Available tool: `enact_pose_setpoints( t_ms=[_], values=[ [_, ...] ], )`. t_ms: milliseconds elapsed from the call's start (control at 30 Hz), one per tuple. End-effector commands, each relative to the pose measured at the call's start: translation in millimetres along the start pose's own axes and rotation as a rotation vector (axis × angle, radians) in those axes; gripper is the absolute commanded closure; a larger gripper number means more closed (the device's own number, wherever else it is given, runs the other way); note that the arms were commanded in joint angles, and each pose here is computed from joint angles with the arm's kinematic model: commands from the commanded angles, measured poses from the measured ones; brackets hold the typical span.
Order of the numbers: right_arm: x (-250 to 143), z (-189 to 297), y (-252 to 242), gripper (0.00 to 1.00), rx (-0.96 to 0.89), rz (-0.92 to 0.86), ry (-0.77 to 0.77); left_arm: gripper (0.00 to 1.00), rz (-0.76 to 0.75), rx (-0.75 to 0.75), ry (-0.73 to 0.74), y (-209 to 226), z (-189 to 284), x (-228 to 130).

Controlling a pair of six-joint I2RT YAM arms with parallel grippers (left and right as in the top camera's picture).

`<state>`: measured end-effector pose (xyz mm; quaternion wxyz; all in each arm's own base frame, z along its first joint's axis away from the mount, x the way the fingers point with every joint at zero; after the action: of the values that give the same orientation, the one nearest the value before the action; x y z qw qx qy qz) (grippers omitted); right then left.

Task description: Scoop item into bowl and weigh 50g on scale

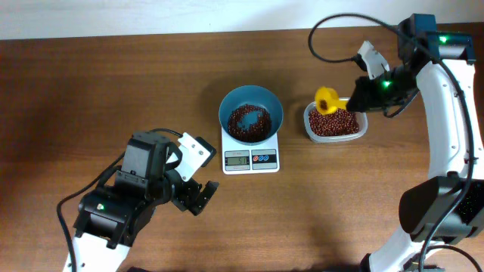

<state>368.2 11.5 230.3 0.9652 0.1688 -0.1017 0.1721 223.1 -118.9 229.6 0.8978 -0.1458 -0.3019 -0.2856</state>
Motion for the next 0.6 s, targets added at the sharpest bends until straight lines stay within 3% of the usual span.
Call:
enact_pose_setpoints(
  t_ms=[0, 200, 567],
  values=[
    [-21.4, 10.1, -23.8, 0.96, -0.217, -0.013, 0.122, 0.01, -0.022, -0.016, -0.006, -2.7, 0.3, 1.4],
    [-20.7, 16.5, -42.3, 0.96, -0.469, -0.039, 0.182, 0.01, -0.022, -0.016, -0.006, -2.7, 0.3, 1.4],
    [-2.7, 5.0, -8.5, 0.96, -0.598, 0.1, 0.218, 0.01, -0.022, -0.016, -0.006, -2.7, 0.3, 1.4]
  ],
)
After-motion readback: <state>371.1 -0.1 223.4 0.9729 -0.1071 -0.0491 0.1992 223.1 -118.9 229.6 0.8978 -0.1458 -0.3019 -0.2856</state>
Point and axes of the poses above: each gripper's point midway between its finger pads, its own z axis back along the fingers, its own y axis along the line the jaws close on, x = y × z, the point moved 3 cm from there along z, back along the fingers, and after that the axes turned 8 degrees about z, right-handed, at the moved point
